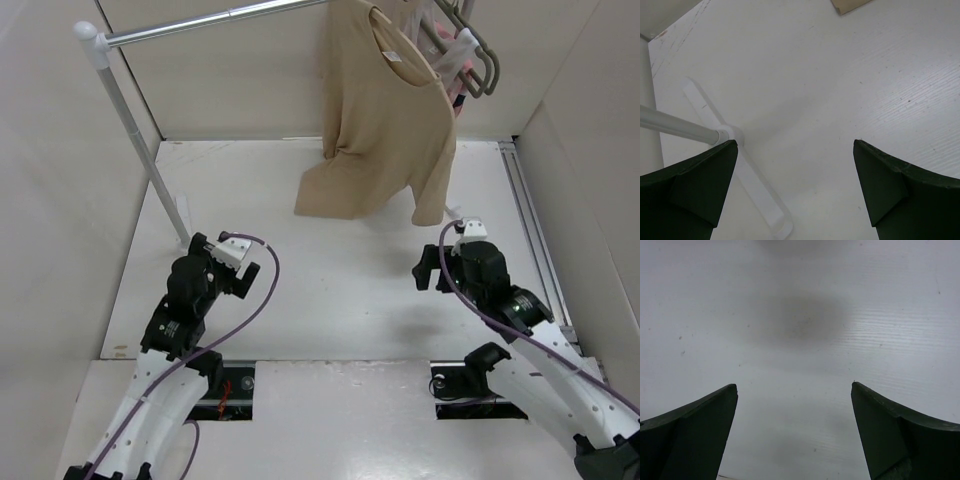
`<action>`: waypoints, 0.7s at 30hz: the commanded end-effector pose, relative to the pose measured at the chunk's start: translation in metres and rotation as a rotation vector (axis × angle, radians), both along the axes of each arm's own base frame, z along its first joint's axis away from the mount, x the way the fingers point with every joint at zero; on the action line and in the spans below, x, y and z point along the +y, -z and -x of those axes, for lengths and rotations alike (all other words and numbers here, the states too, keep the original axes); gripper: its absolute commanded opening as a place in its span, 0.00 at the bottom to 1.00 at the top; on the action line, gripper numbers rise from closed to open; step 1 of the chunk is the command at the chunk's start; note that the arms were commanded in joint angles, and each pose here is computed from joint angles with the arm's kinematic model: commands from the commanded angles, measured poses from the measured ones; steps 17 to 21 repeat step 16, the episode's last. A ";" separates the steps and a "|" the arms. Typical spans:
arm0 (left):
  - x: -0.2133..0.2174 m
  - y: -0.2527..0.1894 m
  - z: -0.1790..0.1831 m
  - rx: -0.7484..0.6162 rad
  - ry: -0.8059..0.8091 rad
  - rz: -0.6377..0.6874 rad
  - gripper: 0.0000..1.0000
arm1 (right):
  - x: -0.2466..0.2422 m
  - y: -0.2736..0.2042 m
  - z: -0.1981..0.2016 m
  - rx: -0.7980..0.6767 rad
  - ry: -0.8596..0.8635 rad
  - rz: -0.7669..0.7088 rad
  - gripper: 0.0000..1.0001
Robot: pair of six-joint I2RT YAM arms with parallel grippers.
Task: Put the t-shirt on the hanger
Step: Hang the hanger with tshirt onto the clothesline
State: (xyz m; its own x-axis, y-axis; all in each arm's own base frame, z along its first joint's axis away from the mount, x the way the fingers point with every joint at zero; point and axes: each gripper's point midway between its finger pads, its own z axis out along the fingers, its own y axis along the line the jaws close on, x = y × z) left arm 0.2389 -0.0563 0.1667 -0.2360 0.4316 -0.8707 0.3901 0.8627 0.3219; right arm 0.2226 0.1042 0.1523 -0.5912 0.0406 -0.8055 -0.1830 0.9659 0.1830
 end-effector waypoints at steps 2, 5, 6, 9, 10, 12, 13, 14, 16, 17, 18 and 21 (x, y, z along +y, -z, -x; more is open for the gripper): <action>0.000 0.006 0.001 0.016 0.017 -0.006 1.00 | -0.020 0.007 -0.001 0.026 0.221 -0.092 1.00; 0.003 0.008 0.000 0.023 0.012 -0.017 1.00 | -0.023 0.011 0.000 0.042 0.229 -0.075 1.00; 0.003 0.008 0.000 0.023 0.012 -0.017 1.00 | -0.024 0.013 0.002 0.052 0.230 -0.068 1.00; 0.003 0.008 0.000 0.023 0.012 -0.017 1.00 | -0.025 0.010 0.000 0.053 0.230 -0.050 1.00; 0.003 0.008 0.000 0.023 0.012 -0.017 1.00 | -0.024 0.006 -0.001 0.046 0.230 -0.055 1.00; 0.001 0.010 0.002 0.033 0.020 -0.016 1.00 | -0.025 0.006 -0.001 0.042 0.218 -0.039 1.00; 0.001 0.010 0.002 0.033 0.020 -0.016 1.00 | -0.025 0.006 -0.001 0.042 0.218 -0.039 1.00; 0.001 0.010 0.002 0.033 0.020 -0.016 1.00 | -0.023 0.004 -0.002 0.033 0.206 -0.043 1.00; 0.001 0.010 0.002 0.033 0.020 -0.016 1.00 | -0.023 0.003 -0.004 0.023 0.200 -0.040 1.00; 0.001 0.010 0.002 0.033 0.020 -0.016 1.00 | -0.023 0.003 -0.004 0.023 0.200 -0.040 1.00; 0.001 0.010 0.002 0.033 0.020 -0.016 1.00 | -0.023 0.003 -0.004 0.023 0.200 -0.040 1.00; 0.001 0.010 0.002 0.033 0.020 -0.016 1.00 | -0.023 0.003 -0.004 0.023 0.200 -0.040 1.00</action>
